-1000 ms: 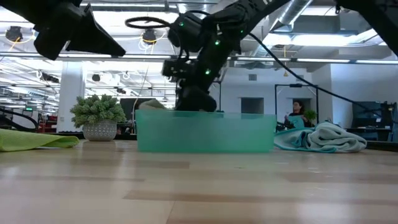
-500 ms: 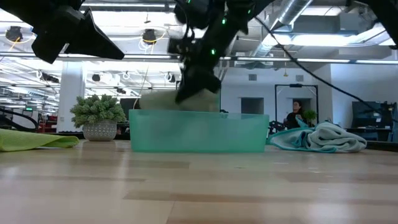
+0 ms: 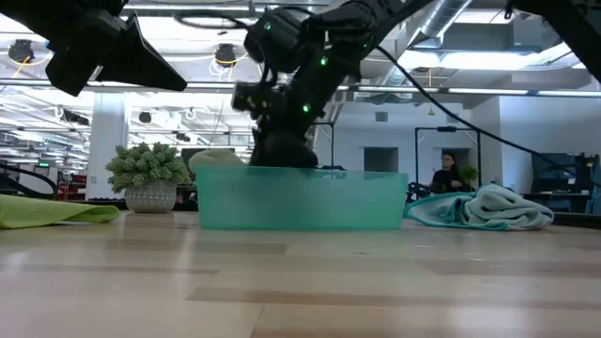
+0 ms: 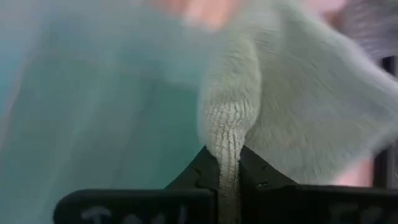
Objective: Fold microfiber towels
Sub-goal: Put the green towel into the bin
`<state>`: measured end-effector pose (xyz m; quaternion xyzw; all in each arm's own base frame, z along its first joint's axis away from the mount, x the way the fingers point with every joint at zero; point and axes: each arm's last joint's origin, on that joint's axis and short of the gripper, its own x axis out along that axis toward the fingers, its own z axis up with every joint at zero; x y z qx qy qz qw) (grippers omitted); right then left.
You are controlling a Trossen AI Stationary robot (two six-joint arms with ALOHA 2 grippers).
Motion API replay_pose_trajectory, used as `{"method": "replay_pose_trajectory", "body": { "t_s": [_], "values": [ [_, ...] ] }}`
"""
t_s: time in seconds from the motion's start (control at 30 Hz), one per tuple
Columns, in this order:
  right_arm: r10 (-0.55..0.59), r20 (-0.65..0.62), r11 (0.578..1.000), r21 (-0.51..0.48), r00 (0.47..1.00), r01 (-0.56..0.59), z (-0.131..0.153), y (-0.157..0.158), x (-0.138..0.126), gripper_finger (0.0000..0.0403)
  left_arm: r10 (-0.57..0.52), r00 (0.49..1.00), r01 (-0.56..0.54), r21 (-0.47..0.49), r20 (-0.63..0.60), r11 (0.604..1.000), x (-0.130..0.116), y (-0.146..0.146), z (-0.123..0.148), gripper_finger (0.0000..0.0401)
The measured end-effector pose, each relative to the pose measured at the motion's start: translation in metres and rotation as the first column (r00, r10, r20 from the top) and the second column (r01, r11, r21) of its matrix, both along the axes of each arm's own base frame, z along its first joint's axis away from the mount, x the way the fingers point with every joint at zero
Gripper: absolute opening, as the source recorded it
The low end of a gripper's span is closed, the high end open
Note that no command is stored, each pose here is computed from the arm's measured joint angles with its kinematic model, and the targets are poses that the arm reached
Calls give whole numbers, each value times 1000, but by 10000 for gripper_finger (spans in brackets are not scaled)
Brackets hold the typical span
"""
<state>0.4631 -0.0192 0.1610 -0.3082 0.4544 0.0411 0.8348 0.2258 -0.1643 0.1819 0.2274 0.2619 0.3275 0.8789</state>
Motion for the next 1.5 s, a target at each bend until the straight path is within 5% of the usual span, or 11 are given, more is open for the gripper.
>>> {"method": "replay_pose_trajectory", "body": {
  "t_s": [0.53,0.97,1.33,1.5],
  "values": [
    [142,-194,990,6,971,-143,-7,-1,-15,37,-1,1000,1,1,-3,1000,0,0,0,0],
    [259,-202,966,74,945,-249,-10,4,-16,47,-2,1000,2,-1,-14,1000,0,0,0,0],
    [238,-281,971,103,930,-218,20,6,-15,192,0,1000,1,7,-24,1000,1,1,0,0],
    [214,-258,969,179,942,-172,36,7,-13,214,41,998,-43,-42,-37,998,2,10,-7,0]
  ]
}}
